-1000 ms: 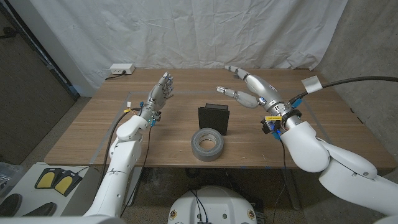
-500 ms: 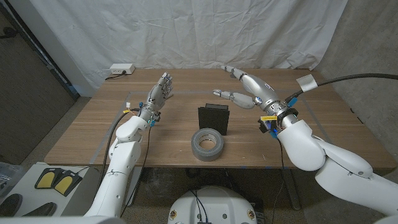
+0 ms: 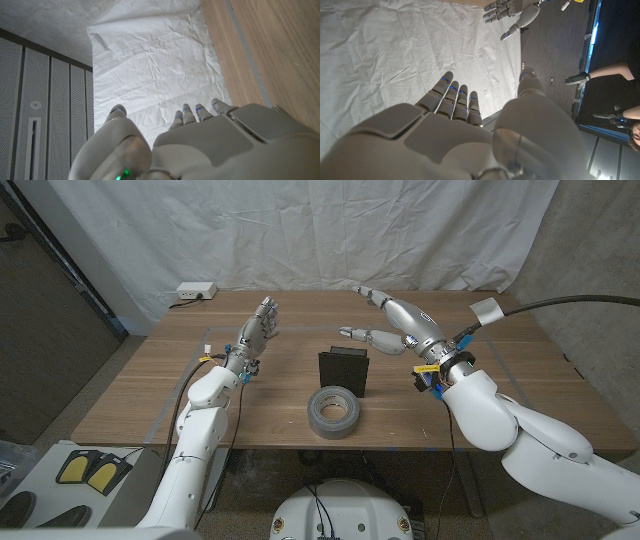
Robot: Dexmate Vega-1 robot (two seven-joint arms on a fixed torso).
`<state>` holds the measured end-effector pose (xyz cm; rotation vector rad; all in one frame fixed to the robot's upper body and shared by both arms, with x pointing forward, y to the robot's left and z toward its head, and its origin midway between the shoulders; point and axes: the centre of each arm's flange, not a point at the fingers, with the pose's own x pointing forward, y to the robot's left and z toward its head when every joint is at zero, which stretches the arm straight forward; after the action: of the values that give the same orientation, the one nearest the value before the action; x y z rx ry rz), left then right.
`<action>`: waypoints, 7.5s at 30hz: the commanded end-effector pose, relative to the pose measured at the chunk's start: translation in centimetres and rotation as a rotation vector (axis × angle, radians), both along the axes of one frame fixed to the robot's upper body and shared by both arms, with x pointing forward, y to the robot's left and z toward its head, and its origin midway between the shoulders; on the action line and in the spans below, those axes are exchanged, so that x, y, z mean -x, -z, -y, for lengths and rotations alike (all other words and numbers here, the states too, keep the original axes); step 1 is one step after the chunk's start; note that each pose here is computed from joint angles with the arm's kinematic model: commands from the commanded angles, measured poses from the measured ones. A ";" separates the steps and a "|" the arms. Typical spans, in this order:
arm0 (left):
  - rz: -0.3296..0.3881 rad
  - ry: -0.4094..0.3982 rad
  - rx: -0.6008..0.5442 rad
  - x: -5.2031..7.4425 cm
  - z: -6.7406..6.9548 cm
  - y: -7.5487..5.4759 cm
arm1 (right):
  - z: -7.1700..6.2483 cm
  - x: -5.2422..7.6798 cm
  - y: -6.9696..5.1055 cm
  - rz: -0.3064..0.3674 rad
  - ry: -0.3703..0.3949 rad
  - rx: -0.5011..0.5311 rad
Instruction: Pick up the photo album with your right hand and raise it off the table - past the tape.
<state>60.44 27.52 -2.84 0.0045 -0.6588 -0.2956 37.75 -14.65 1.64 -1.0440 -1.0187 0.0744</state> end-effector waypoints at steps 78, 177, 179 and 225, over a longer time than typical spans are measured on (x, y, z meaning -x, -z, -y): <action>-0.035 0.065 -0.041 -1.1 2.5 -0.6 | -2.7 -1.4 0.3 -0.094 0.213 0.190; -0.014 0.053 -0.014 -0.9 0.9 -0.7 | -5.9 -4.2 2.4 -0.186 0.294 0.315; -0.015 0.051 -0.014 -0.9 0.7 -0.6 | -6.1 -4.3 2.5 -0.182 0.298 0.321; -0.028 0.052 -0.007 -1.7 0.2 -0.7 | -7.2 -5.3 2.8 -0.179 0.392 0.407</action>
<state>61.95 27.28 -2.00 -0.0064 -0.6395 -0.3515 42.86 -7.50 -1.28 -1.5403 -0.6571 0.0525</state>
